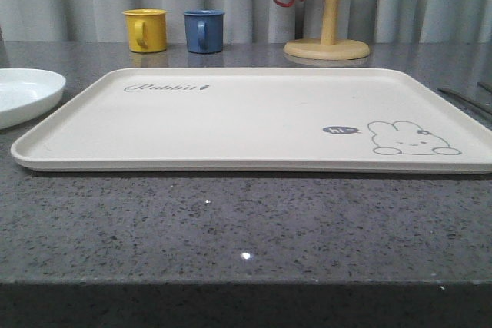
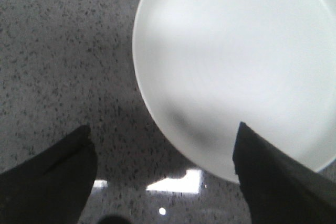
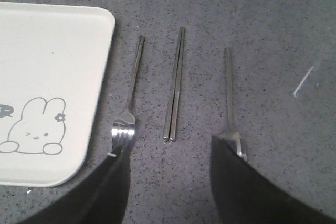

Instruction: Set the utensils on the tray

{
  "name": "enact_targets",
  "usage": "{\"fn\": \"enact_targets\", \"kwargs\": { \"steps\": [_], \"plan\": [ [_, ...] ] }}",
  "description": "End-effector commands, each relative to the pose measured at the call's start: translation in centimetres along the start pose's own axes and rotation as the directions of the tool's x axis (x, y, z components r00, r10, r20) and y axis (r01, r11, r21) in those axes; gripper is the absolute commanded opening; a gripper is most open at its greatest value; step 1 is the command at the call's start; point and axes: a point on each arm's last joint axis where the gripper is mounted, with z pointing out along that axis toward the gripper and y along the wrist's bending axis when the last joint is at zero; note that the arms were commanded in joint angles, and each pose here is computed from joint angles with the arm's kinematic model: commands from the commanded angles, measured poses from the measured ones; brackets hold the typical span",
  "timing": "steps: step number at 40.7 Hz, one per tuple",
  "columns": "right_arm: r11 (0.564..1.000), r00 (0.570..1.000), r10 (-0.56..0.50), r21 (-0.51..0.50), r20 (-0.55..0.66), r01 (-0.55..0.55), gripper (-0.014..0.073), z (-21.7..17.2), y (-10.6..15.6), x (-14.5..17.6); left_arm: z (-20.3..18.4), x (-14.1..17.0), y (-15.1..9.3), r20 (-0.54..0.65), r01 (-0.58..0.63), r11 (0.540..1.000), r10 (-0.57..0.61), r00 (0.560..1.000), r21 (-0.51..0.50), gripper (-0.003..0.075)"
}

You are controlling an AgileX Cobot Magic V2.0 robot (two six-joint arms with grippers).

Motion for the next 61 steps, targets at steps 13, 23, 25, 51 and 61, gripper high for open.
{"fn": "enact_targets", "kwargs": {
  "steps": [13,23,25,51,61],
  "plan": [
    [1.000,0.996,0.002,-0.001,0.088,-0.002,0.0377,-0.4,0.0,-1.5,3.6,-3.7,1.7,0.048,0.077,0.993,-0.081,0.995,0.089,0.0524],
    [1.000,0.996,0.002,-0.001,0.088,-0.002,0.0377,-0.4,0.0,-1.5,5.0,-3.7,2.1,0.017,0.095,0.991,-0.096,0.995,0.093,0.0462],
    [1.000,0.996,0.002,-0.001,0.088,-0.002,0.0377,-0.4,0.0,-1.5,5.0,-3.7,2.1,0.018,0.095,0.991,-0.097,0.995,0.092,0.0425],
    [1.000,0.996,0.002,-0.001,0.088,-0.002,0.0377,-0.4,0.0,-1.5,4.6,-3.8,2.0,0.005,0.069,0.994,-0.070,0.998,0.082,-0.0020],
    [1.000,0.996,0.002,-0.001,0.088,-0.002,0.0377,-0.4,0.0,-1.5,0.3,-5.6,0.8,0.108,0.023,0.994,-0.035,0.994,0.107,-0.0020]
  ]
}}
